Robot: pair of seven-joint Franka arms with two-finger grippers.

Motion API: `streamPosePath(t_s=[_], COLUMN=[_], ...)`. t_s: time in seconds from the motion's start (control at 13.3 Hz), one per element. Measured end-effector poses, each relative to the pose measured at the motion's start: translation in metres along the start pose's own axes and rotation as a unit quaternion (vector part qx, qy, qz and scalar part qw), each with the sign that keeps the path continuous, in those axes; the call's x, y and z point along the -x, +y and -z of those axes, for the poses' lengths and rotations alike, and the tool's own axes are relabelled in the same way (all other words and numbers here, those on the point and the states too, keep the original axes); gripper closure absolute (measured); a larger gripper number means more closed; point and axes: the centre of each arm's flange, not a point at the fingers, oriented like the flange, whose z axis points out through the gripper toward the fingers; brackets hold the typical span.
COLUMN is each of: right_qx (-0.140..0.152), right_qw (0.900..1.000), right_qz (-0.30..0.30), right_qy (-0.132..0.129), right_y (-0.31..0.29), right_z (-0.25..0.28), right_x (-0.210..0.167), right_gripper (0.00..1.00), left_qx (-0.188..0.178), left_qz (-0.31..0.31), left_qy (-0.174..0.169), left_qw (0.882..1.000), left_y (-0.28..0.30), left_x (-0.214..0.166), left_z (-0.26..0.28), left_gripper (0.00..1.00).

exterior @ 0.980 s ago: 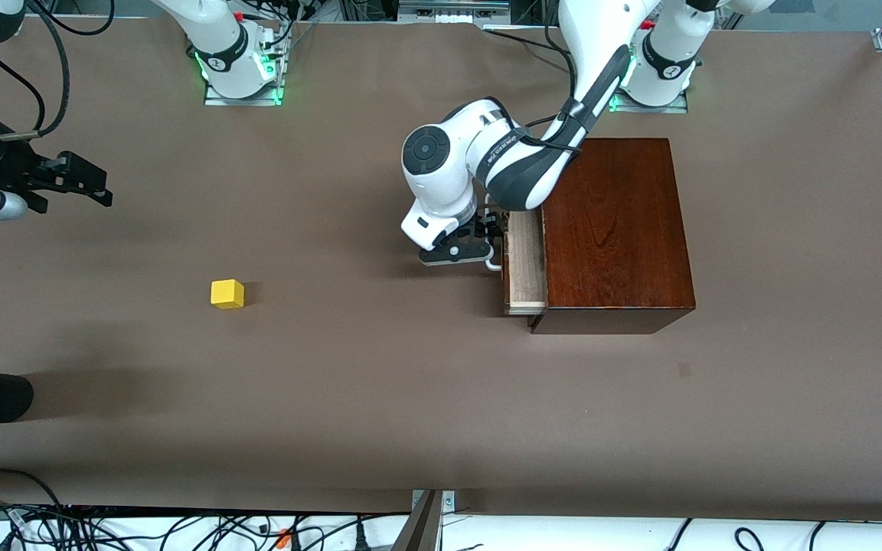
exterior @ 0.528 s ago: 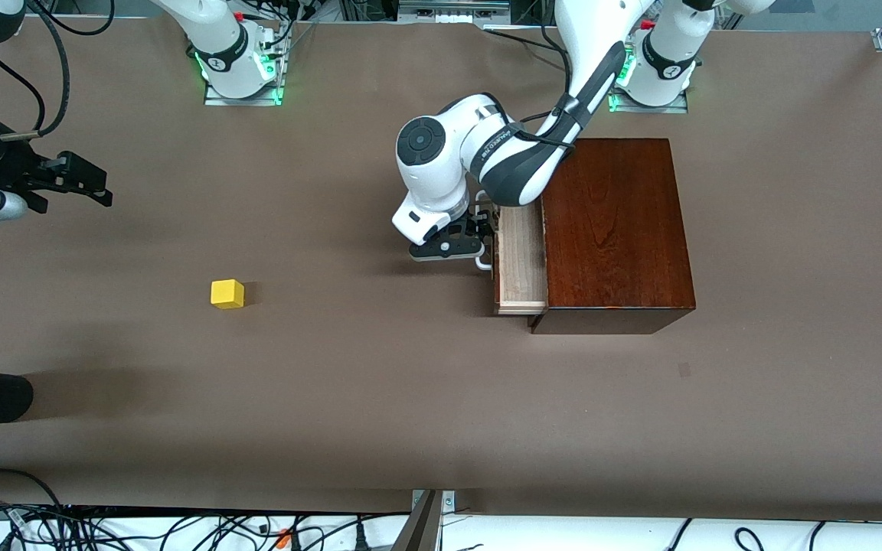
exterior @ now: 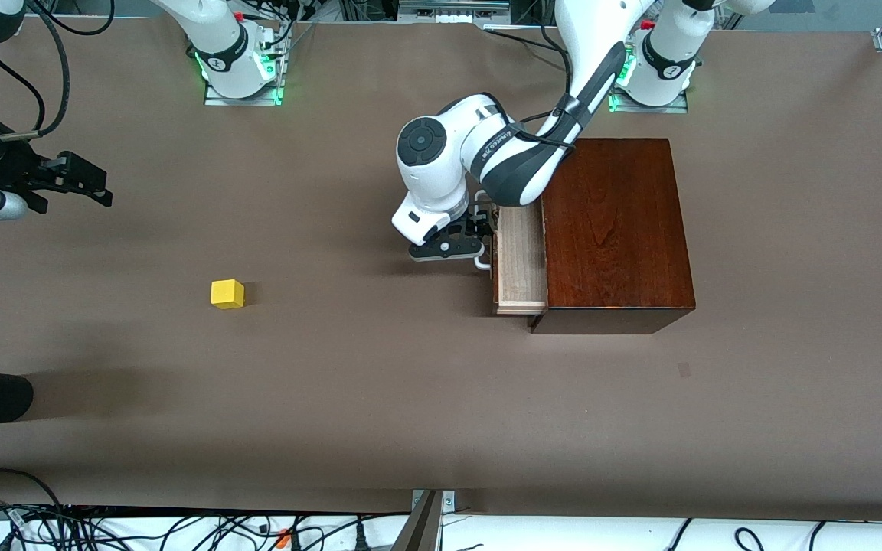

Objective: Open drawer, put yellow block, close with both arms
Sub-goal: 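Pull the drawer open by its handle with the left gripper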

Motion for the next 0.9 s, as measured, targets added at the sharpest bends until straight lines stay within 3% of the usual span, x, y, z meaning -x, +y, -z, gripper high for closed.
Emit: streamPosePath(t_s=[0.23, 0.9], right_qx=[0.000, 0.000], right_qw=[1.000, 1.000], right_qz=[0.000, 0.000], right_qy=[0.000, 0.000], right_y=[0.000, 0.000], right_z=[0.000, 0.000], right_x=[0.000, 0.000], right_gripper=[0.00, 0.00], left_qx=[0.025, 0.033], left_qz=[0.001, 0.000], left_qy=[0.003, 0.004], left_qw=[1.000, 0.999], left_y=[0.010, 0.016], left_x=[0.002, 0.004], left_z=[0.013, 0.016], left_gripper=[0.00, 0.00])
